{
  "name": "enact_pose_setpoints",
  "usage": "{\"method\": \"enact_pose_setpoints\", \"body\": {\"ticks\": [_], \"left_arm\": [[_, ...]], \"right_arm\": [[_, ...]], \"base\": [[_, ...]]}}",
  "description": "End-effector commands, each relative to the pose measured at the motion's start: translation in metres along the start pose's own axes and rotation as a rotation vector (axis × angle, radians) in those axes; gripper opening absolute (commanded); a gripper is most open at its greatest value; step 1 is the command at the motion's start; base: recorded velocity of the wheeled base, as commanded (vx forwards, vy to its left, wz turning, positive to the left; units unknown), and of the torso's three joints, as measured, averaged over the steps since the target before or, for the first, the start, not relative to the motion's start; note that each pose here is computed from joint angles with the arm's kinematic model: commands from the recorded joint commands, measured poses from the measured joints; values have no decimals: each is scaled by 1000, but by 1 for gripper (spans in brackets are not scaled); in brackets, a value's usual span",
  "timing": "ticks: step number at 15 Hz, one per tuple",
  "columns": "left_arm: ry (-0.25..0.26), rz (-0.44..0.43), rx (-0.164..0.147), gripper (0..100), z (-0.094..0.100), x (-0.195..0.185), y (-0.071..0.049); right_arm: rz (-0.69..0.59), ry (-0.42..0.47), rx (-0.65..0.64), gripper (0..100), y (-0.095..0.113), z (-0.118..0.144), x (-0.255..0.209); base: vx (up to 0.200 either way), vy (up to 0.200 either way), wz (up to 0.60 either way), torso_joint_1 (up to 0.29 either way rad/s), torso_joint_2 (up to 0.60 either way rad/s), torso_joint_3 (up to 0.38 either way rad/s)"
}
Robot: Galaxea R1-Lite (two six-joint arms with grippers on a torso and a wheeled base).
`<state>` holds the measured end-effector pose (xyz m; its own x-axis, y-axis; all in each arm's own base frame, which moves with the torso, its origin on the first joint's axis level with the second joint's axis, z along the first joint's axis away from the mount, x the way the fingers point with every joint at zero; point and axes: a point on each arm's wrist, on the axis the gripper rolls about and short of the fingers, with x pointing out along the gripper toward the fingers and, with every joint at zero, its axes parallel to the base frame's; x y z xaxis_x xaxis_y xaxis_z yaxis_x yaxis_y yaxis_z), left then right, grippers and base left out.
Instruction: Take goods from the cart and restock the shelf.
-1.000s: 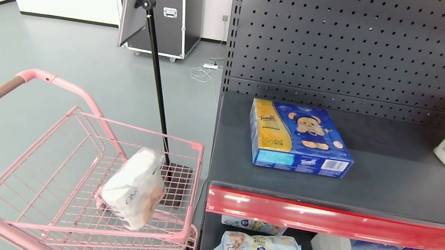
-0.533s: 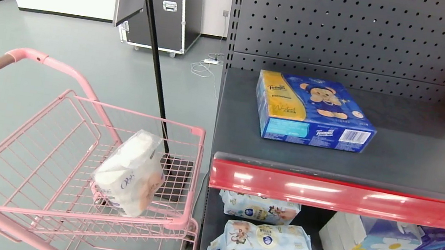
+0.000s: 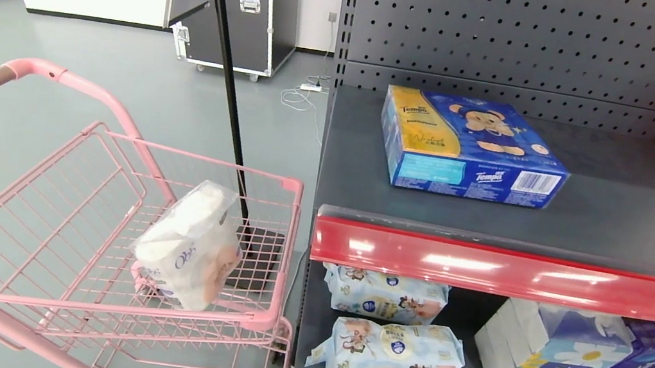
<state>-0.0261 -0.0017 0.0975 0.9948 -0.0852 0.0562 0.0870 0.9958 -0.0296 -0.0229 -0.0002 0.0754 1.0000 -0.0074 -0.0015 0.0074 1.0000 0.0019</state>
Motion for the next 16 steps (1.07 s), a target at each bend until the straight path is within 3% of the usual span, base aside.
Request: {"method": "enact_pose_setpoints", "body": {"ticks": [1, 2, 3, 4, 5, 7, 10, 12, 13, 15, 16], "left_arm": [[24, -49, -163, 100, 139, 57, -1], [130, -70, -159, 100, 133, 80, -1], [199, -110, -153, 100, 123, 90, -2], [369, -293, -156, 100, 88, 107, -9], [429, -344, -153, 100, 70, 120, -14], [481, -391, -147, 100, 45, 147, -22], [542, -383, -147, 100, 22, 187, -28], [574, -383, -116, 100, 6, 207, -31], [576, -388, -98, 100, 0, 215, -32], [576, -388, -98, 100, 0, 215, -32], [565, -391, -78, 100, -14, 233, -34]], "right_arm": [[0, 0, 0, 100, 0, 0, 0], [0, 0, 0, 100, 0, 0, 0], [0, 0, 0, 100, 0, 0, 0], [-2, 2, 0, 100, 0, 0, 0], [-2, 0, 0, 100, 0, 0, 0], [0, 0, 0, 100, 0, 0, 0], [-2, 0, 0, 100, 0, 0, 0], [0, 0, 0, 100, 0, 0, 0], [0, 0, 0, 100, 0, 0, 0], [0, 0, 0, 100, 0, 0, 0], [-2, 0, 0, 100, 0, 0, 0]], "base": [[0, 0, 0, 0, 0, 0], [0, 0, 0, 0, 0, 0], [0, 0, 0, 0, 0, 0], [0, 0, 0, 0, 0, 0], [0, 0, 0, 0, 0, 0], [0, 0, 0, 0, 0, 0], [0, 0, 0, 0, 0, 0], [0, 0, 0, 0, 0, 0], [0, 0, 0, 0, 0, 0], [0, 0, 0, 0, 0, 0], [0, 0, 0, 0, 0, 0]]}}
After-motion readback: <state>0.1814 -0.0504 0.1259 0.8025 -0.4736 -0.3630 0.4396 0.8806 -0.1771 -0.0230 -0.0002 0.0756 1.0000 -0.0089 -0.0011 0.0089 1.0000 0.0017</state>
